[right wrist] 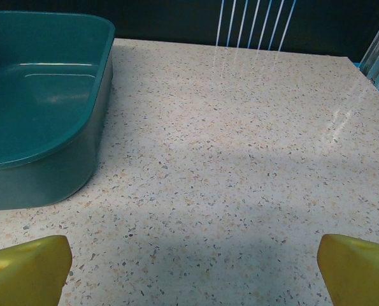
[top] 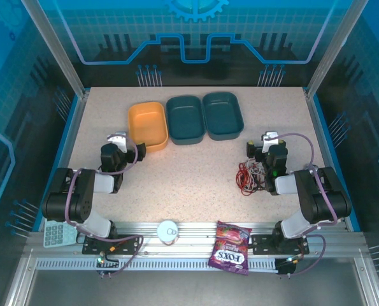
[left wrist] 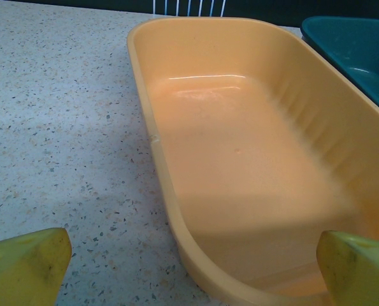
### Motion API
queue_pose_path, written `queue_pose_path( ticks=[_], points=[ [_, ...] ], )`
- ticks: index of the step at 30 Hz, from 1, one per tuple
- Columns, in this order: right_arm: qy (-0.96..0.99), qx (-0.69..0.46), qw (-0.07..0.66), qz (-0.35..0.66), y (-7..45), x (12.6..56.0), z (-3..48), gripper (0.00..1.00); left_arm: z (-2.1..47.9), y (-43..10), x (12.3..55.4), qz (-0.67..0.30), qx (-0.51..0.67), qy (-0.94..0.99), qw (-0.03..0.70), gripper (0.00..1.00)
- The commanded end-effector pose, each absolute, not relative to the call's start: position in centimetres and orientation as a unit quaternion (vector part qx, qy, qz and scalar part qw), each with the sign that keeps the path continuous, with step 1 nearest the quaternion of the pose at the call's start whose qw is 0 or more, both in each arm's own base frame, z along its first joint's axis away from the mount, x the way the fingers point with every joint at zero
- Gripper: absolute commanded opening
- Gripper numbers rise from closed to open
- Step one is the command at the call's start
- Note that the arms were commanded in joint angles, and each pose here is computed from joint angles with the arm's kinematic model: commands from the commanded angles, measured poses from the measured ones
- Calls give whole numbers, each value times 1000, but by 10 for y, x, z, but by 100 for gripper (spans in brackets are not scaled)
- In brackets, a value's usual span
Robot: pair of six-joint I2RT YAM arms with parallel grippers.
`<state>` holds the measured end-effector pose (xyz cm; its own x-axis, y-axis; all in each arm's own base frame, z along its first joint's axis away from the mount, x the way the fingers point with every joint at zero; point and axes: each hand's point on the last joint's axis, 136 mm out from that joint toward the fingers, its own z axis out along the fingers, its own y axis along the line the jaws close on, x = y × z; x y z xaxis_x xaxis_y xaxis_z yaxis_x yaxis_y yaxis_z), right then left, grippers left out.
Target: Untangle the cables
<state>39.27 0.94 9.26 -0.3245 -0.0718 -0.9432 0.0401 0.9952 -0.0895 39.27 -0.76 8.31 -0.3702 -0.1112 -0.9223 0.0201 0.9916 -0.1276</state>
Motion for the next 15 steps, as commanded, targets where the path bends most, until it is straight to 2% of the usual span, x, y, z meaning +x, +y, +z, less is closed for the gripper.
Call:
queue_pose_path(
  ticks=[1, 11, 15],
  points=[
    [804, -1, 593, -46, 6, 395, 102, 100, 96, -13, 398, -63, -8, 813, 579, 99],
    [798, -4, 601, -44, 7, 392, 111, 100, 136, -19, 380, -70, 6, 799, 597, 99],
    [801, 7, 597, -53, 3, 389, 133, 100, 156, -23, 369, -81, 2, 789, 609, 99]
  ],
)
